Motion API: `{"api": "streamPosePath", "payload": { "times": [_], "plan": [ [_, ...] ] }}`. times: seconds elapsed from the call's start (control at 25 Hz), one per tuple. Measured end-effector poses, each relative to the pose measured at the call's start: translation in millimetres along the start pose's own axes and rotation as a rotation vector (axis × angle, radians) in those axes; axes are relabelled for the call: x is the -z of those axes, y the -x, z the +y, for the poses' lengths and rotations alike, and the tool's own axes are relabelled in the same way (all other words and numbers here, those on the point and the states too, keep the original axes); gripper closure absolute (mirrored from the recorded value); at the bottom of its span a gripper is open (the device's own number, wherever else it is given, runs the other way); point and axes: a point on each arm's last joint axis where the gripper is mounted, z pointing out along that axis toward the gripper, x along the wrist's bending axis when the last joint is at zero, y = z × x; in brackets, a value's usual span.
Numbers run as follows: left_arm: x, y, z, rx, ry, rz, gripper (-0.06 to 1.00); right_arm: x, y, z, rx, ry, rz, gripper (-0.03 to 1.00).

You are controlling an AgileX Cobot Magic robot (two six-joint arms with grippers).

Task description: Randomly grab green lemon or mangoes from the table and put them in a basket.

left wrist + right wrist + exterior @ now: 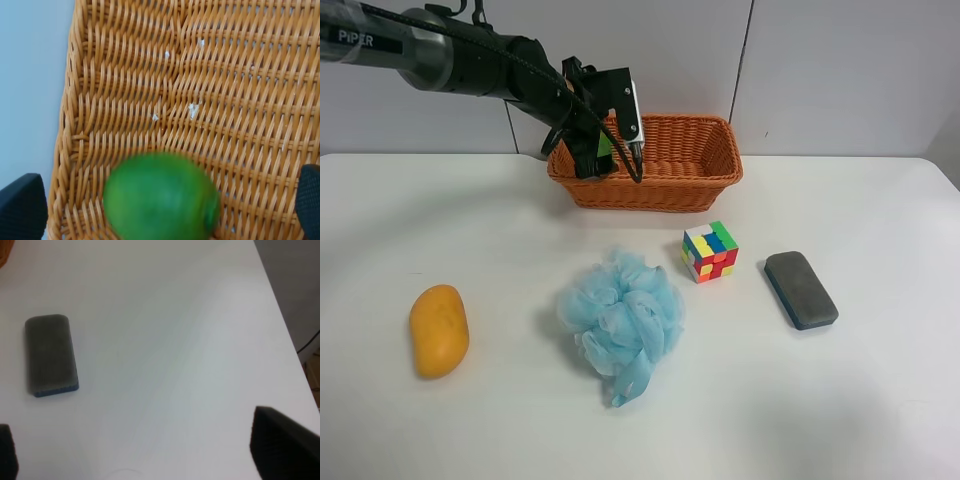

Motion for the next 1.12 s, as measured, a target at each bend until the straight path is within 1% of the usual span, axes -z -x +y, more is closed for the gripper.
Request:
{"api": "streamPosePath", "payload": {
  "times": [0.16,0.28,0.32,0.4,0.48,0.52,0.56,0.64,0.72,0.76,0.84,0.88,0.92,1.04,1.08,1.12],
  "plan": [
    [18,-12,7,-0.004,0.011,0.016,-0.05,0,0,0,0.000,0.000,0.000,0.05],
    [44,-26,9,0.006,-0.006,-0.009,-0.05,0,0,0,0.000,0.000,0.000,0.05],
    [54,-30,7,0.013,-0.022,-0.032,-0.05,0,0,0,0.000,0.000,0.000,0.05],
    [79,-42,1,0.018,-0.062,-0.066,-0.05,0,0,0,0.000,0.000,0.000,0.05],
    [107,-53,-9,0.029,-0.132,-0.102,-0.04,0,0,0,0.000,0.000,0.000,0.05],
    [124,-59,-14,0.034,-0.170,-0.110,-0.04,0,0,0,0.000,0.000,0.000,0.05],
    [142,-66,-20,0.041,-0.211,-0.103,-0.03,0,0,0,0.000,0.000,0.000,0.05],
    [179,-77,-33,0.088,-0.305,-0.100,-0.02,0,0,0,0.000,0.000,0.000,0.05],
    [220,-86,-45,0.153,-0.387,-0.075,-0.02,0,0,0,0.000,0.000,0.000,0.05],
    [239,-89,-52,0.203,-0.426,-0.068,-0.01,0,0,0,0.000,0.000,0.000,0.05],
    [283,-91,-61,0.313,-0.481,-0.026,-0.01,0,0,0,0.000,0.000,0.000,0.05],
    [305,-90,-65,0.388,-0.503,0.002,-0.01,0,0,0,0.000,0.000,0.000,0.05],
    [324,-88,-70,0.468,-0.518,0.038,-0.01,0,0,0,0.000,0.000,0.000,0.05],
    [386,-75,-83,0.715,-0.530,0.209,-0.01,0,0,0,0.000,0.000,0.000,0.05],
    [407,-67,-87,0.789,-0.538,0.271,-0.01,0,0,0,0.000,0.000,0.000,0.05],
    [427,-56,-88,0.839,-0.540,0.328,-0.01,0,0,0,0.000,0.000,0.000,0.05]
  ]
}}
